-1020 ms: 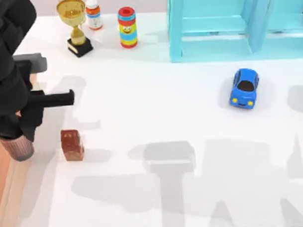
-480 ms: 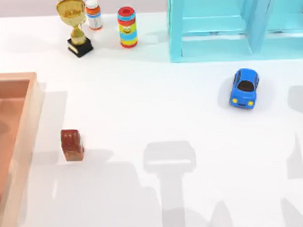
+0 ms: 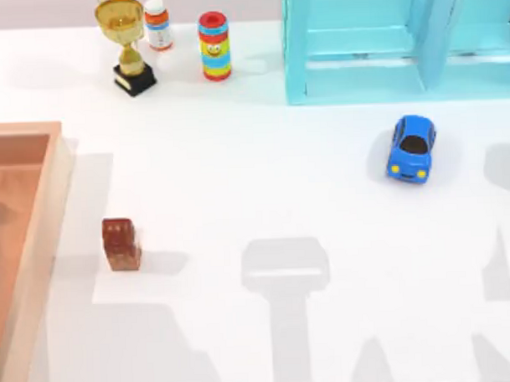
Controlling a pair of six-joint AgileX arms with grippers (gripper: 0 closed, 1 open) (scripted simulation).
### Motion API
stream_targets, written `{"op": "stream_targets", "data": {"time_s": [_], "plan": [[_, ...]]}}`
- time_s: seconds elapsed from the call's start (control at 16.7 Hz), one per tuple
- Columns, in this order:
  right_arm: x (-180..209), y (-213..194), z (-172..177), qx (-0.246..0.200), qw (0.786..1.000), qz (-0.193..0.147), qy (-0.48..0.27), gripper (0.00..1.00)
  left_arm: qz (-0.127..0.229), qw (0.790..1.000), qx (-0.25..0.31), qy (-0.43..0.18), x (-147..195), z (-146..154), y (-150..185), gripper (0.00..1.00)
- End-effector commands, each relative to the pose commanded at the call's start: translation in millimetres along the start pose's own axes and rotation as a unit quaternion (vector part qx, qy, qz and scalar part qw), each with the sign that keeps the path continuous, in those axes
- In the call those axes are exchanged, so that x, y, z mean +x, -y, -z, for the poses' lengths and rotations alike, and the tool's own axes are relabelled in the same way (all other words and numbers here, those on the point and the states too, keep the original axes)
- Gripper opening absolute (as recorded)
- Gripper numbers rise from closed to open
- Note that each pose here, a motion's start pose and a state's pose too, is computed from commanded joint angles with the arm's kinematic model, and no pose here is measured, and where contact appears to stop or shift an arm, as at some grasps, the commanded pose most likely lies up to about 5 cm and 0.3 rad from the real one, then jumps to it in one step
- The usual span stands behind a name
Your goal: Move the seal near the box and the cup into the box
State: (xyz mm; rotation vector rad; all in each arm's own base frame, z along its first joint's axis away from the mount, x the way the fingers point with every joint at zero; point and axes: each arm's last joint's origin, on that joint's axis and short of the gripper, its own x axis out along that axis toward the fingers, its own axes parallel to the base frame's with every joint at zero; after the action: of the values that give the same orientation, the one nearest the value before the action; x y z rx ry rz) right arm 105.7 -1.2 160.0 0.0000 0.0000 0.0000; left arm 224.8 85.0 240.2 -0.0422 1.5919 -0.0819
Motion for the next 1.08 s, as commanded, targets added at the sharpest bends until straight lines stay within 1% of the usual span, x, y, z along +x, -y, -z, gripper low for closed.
{"op": "stream_targets", "data": {"time_s": [0.3, 0.54, 0.78, 0.9, 1.08], "plan": [[0, 0, 0, 0.000, 1.000, 0.000, 0.000, 1.00, -0.001, 1.000, 0.002, 0.000, 0, -2, 0, 0.00], [0, 0, 0, 0.000, 1.000, 0.000, 0.000, 1.00, -0.028, 0.999, -0.004, 0.029, 1, -10, -8, 0.00], [0, 0, 0, 0.000, 1.000, 0.000, 0.000, 1.00, -0.049, 0.999, 0.000, 0.009, 24, -11, -9, 0.00], [0, 0, 0, 0.000, 1.000, 0.000, 0.000, 1.00, -0.044, 0.999, 0.005, -0.006, 40, -6, -6, 0.00], [0, 0, 0, 0.000, 1.000, 0.000, 0.000, 1.00, -0.016, 1.000, 0.005, -0.006, 58, -2, -6, 0.00]]}}
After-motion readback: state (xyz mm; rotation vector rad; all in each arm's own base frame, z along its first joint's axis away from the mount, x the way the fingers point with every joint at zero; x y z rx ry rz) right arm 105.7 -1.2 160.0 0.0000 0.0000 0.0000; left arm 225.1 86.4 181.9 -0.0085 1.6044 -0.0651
